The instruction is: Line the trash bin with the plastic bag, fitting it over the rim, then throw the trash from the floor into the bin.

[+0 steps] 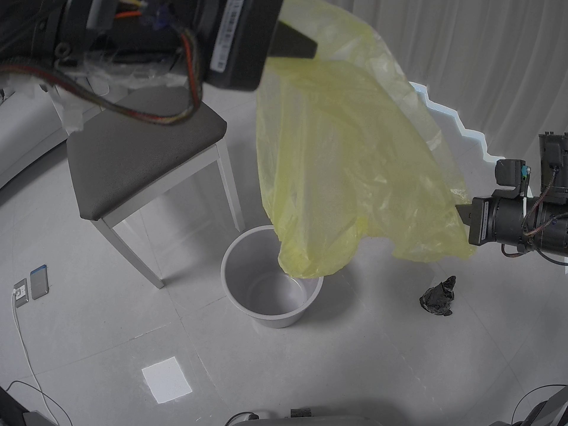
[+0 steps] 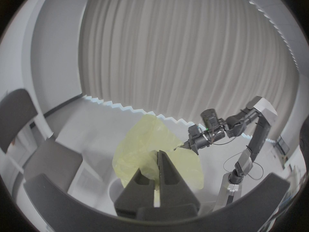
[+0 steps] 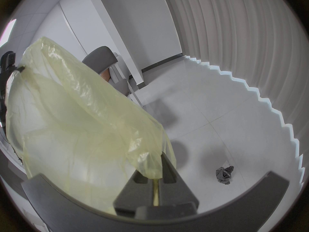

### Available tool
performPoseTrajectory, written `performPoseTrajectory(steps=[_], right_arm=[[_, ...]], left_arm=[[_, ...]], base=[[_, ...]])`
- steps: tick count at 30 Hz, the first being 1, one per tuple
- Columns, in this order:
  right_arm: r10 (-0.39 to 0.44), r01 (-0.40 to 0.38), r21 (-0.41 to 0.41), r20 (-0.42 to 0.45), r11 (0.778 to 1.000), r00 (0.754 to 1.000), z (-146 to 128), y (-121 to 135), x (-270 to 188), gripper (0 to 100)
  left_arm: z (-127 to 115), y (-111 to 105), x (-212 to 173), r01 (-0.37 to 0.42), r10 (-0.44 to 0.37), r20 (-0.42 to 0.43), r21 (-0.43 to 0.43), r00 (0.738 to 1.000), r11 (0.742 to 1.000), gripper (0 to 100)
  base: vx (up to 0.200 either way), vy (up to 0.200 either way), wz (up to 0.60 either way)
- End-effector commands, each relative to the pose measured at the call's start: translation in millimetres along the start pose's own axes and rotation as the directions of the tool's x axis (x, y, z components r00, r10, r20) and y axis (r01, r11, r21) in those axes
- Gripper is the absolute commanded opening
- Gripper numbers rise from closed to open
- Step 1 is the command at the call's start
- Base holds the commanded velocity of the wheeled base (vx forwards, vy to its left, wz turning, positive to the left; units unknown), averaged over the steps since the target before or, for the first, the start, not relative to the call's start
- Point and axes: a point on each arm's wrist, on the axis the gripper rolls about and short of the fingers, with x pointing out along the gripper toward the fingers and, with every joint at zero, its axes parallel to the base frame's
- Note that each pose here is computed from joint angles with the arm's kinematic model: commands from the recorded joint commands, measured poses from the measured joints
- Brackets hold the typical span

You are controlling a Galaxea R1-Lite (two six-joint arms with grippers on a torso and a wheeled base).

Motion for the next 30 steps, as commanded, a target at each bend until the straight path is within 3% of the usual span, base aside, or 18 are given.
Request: performPoseTrajectory(steps=[1, 2, 4, 10, 16, 18, 22, 27, 30], right_arm=[[-0.03, 0.029, -0.019, -0.017, 0.999, 0.999, 2, 17, 26, 0], [-0.03, 0.029, -0.019, -0.017, 0.999, 0.999, 2, 17, 26, 0], [-0.028, 0.028, -0.013, -0.032, 1.0, 0.999, 1, 25, 37, 0], [-0.004, 0.005, 0.02, -0.039, 1.0, 0.999, 2, 40, 74, 0], [0.006, -0.006, 0.01, -0.066, 1.0, 0.998, 0, 48, 112, 0], [0.0, 0.0, 0.009, -0.088, 1.0, 0.996, -4, 48, 131, 0], [-0.007, 0.008, 0.009, -0.118, 1.0, 0.993, -14, 47, 153, 0], [-0.009, 0.01, 0.007, -0.14, 1.0, 0.99, -21, 48, 168, 0], [0.008, -0.005, 0.02, -0.161, 1.0, 0.987, -29, 55, 182, 0]], left_arm=[[-31, 0, -11, -0.055, 0.035, -0.101, -0.193, 0.994, 0.98, 0], [-31, 0, -11, -0.055, 0.035, -0.101, -0.193, 0.994, 0.98, 0], [-56, 12, -9, -0.117, 0.082, -0.146, -0.248, 0.986, 0.962, 0], [-94, 36, 11, -0.147, 0.133, -0.068, -0.31, 0.989, 0.939, 0], [-120, 48, 20, -0.21, 0.168, -0.151, -0.335, 0.974, 0.918, 0], [-129, 58, 19, -0.257, 0.202, -0.182, -0.367, 0.962, 0.894, 0], [-148, 71, 17, -0.284, 0.204, -0.23, -0.406, 0.952, 0.869, 0], [-162, 82, 18, -0.3, 0.21, -0.244, -0.429, 0.947, 0.852, 0], [-180, 93, 29, -0.323, 0.235, -0.238, -0.463, 0.942, 0.825, 0]], base=[[0.0, 0.0, 0.0], [0.0, 0.0, 0.0], [0.0, 0.0, 0.0], [0.0, 0.0, 0.0], [0.0, 0.0, 0.0], [0.0, 0.0, 0.0], [0.0, 0.0, 0.0], [0.0, 0.0, 0.0], [0.0, 0.0, 0.0]])
